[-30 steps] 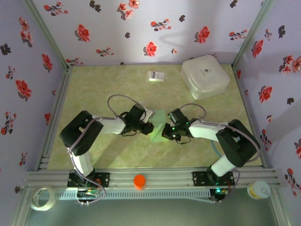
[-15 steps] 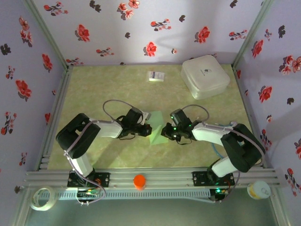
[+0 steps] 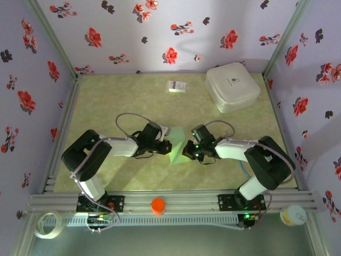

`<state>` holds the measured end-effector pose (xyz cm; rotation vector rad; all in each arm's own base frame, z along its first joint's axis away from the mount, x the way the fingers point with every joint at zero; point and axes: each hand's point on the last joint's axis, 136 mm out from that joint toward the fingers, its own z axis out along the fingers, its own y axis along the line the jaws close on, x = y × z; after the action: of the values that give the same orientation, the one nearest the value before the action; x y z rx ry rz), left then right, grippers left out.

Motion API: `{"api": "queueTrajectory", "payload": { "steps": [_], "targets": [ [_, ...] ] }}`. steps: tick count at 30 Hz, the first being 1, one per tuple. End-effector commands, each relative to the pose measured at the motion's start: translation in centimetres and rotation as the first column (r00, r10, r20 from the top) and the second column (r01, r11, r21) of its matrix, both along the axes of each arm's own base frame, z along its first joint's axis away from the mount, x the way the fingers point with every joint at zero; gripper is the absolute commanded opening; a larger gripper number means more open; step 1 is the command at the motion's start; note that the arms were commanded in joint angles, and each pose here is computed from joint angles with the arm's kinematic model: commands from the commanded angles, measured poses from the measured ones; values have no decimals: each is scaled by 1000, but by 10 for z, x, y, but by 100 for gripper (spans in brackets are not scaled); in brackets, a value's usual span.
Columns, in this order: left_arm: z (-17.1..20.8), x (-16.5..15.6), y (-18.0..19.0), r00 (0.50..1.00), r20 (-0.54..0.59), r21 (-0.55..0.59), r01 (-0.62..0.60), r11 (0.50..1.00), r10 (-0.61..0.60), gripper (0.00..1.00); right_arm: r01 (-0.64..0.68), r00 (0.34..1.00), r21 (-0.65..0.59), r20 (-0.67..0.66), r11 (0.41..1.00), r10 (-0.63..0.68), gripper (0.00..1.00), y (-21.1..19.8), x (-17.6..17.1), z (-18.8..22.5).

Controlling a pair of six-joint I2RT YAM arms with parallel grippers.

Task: Fold a paper plane with a square sheet of paper (pick it up from the middle)
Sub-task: Fold the triangle a second time at the center of the table.

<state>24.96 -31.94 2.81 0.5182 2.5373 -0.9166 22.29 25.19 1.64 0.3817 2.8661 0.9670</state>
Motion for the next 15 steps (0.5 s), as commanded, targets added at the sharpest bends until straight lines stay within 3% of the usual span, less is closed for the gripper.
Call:
{"api": "queueTrajectory", "payload": {
  "steps": [1,15],
  "targets": [
    [9,3,-2,998,60,10,28,1000,-29,4,5,999,-93,-46,996,-9,4,-16,-9,-18],
    [-3,4,0,998,48,45,27,999,-29,4,-2,999,-82,-40,997,-1,4,-14,-8,-16]
  ]
}}
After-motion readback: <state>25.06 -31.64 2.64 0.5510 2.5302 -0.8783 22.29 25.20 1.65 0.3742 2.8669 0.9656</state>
